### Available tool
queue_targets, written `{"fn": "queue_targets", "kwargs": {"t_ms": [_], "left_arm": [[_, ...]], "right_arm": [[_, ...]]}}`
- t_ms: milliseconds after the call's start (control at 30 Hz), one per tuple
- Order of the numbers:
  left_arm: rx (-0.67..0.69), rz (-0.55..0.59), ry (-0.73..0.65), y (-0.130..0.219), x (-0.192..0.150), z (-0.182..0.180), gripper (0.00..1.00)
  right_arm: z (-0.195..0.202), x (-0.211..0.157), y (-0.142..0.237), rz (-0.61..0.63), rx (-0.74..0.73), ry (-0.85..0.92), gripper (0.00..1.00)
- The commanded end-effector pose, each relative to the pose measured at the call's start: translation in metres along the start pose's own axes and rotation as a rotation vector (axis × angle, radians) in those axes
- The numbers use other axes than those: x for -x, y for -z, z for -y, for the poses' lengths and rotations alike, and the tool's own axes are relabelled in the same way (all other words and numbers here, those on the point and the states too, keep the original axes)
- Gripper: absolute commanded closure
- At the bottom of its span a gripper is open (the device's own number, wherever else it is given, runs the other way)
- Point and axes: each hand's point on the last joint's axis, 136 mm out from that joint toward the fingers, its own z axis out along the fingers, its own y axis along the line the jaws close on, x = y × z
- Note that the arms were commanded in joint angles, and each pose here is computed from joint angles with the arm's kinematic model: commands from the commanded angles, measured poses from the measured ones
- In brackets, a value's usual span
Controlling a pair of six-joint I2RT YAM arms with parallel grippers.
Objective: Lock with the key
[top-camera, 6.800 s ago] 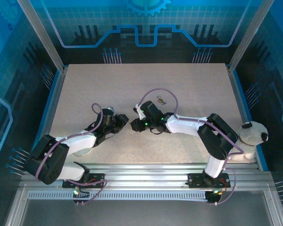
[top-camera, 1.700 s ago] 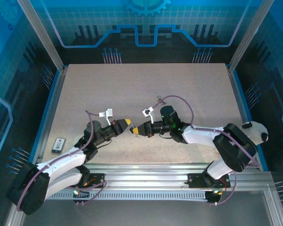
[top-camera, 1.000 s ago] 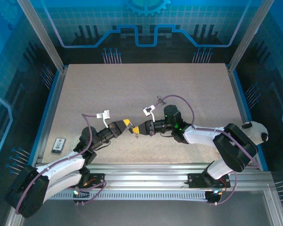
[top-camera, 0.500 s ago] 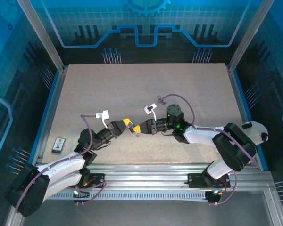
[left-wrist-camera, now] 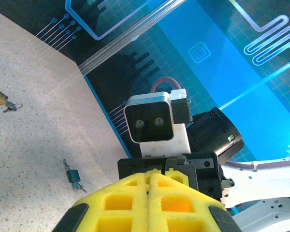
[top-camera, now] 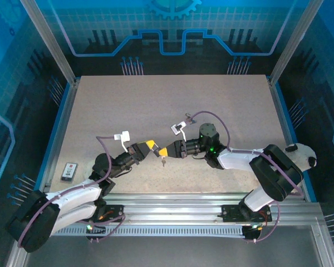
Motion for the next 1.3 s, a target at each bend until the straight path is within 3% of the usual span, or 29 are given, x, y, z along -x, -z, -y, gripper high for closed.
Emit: {"fn": "queue_targets", "kwargs": {"t_ms": [0,1267], "left_arm": [[-0.006,-0.043,-0.044,0.004,-0.016,-0.003,1.0],[-0.147,-0.149,-0.079,0.004,-0.049,0.029,1.0]], "right_arm": [[-0.011,0.028,0.009,0.086,0.029,0.072,1.0],[-0.008,0.078,0.005,0.187,-0.012,0.048,1.0]]}}
